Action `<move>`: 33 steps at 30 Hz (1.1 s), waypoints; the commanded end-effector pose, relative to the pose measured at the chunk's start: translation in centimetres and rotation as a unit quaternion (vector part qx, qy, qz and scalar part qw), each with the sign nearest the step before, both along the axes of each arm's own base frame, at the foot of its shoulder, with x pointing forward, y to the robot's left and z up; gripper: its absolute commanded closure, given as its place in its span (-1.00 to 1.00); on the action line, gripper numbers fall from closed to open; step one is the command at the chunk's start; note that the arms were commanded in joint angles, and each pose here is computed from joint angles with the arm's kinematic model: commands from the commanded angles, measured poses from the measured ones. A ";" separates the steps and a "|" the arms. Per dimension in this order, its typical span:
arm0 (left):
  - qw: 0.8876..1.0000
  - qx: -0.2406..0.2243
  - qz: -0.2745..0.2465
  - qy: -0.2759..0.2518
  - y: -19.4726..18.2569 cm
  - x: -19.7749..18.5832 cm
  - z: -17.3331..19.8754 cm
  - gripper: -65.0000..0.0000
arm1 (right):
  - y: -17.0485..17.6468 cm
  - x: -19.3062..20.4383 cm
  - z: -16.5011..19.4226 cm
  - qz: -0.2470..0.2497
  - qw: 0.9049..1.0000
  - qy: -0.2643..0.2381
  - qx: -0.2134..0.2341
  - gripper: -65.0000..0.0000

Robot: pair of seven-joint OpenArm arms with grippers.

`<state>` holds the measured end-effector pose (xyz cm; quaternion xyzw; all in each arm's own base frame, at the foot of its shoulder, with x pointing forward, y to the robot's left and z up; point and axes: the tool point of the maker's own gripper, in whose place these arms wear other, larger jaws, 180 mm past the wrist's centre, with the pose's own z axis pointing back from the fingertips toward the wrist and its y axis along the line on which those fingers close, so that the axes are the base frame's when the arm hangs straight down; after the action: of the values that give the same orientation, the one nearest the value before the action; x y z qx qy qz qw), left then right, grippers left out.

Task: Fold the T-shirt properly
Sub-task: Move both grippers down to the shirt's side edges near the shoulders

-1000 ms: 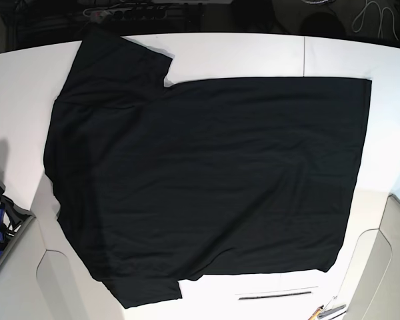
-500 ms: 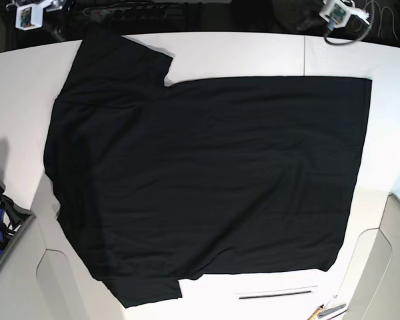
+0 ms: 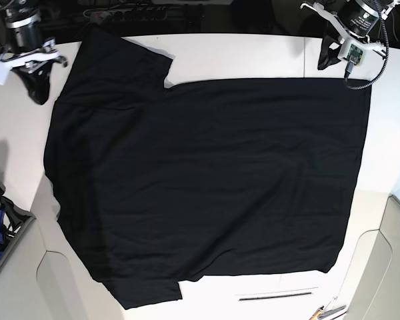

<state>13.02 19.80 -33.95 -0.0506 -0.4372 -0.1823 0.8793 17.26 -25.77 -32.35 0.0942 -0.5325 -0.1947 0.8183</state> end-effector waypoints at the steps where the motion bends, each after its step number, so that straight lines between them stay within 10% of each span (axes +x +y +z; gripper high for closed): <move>1: 1.000 -0.003 -0.007 -0.011 -0.2 0.4 0.7 1.00 | -1.6 0.2 0.9 -0.013 1.000 -0.016 -0.003 1.00; 10: 1.000 0.000 -0.006 -0.028 -0.1 1.8 1.1 1.00 | -10.3 -0.6 -2.1 -0.140 0.990 -0.008 0.001 1.00; 15: 1.000 0.004 -0.005 -0.019 0.0 1.7 0.8 1.00 | -9.1 1.2 -2.7 -0.119 0.993 -0.001 -0.004 -0.07; 30: 1.000 0.019 0.008 -0.007 0.6 2.4 0.4 1.00 | -0.5 5.6 -9.4 -0.004 0.993 0.087 0.080 -0.07; 33: 0.999 0.021 0.024 -0.008 0.9 2.4 0.3 0.71 | 0.6 5.7 -9.9 0.010 0.992 0.093 0.086 -0.07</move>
<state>15.19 20.80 -34.28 -0.0209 -0.4306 -0.1690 0.8863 22.98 -25.00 -42.36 0.1511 -0.4370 -0.2440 0.8525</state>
